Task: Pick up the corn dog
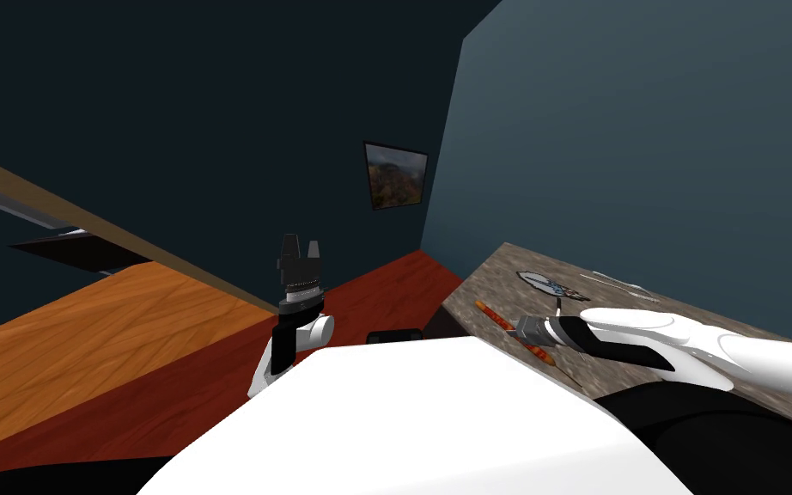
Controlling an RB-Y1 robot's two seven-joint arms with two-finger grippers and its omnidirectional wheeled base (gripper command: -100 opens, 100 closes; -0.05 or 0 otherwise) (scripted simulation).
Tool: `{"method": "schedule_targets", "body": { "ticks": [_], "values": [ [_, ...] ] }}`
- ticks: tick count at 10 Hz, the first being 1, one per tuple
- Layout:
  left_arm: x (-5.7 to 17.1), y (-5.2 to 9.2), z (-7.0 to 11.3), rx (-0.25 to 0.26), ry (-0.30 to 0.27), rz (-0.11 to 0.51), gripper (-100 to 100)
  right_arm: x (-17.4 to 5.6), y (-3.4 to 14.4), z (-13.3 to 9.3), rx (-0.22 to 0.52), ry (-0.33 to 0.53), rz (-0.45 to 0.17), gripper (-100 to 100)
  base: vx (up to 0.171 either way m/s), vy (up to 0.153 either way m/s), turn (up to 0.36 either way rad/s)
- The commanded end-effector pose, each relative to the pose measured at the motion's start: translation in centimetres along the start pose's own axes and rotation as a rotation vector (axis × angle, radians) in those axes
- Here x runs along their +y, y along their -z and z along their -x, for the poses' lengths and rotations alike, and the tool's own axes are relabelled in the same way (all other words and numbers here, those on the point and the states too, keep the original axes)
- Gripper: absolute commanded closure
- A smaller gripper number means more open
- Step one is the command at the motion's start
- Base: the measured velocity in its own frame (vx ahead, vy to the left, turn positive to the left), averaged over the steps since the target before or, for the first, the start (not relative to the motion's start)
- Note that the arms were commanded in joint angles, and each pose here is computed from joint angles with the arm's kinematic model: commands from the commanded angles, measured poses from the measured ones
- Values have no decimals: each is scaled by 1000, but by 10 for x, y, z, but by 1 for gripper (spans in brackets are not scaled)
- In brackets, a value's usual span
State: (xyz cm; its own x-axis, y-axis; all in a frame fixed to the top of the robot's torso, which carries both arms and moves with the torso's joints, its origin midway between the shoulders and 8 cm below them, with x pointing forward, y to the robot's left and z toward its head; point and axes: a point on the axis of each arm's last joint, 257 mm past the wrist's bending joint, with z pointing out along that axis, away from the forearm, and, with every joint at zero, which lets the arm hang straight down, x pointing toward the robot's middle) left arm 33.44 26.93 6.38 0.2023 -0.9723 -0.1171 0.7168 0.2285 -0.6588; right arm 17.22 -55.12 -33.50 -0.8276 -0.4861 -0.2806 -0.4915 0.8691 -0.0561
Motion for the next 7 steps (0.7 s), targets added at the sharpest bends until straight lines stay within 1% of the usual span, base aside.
{"method": "schedule_targets", "body": {
  "ticks": [1,4,5,6,7],
  "values": [
    [0,0,0,0,0,0,0,0,0,0,0,0,0,100,0,0,0],
    [0,0,0,0,0,0,0,0,0,0,0,-1,1,100,0,0,0],
    [0,0,0,0,0,0,0,0,0,0,0,-1,1,0,0,0,0],
    [0,0,0,0,0,0,0,-2,5,8,-1,9,2,100,-22,-1,-76],
    [0,0,0,0,0,0,0,-3,9,14,-1,16,3,100,-35,-3,-105]
  ]
}}
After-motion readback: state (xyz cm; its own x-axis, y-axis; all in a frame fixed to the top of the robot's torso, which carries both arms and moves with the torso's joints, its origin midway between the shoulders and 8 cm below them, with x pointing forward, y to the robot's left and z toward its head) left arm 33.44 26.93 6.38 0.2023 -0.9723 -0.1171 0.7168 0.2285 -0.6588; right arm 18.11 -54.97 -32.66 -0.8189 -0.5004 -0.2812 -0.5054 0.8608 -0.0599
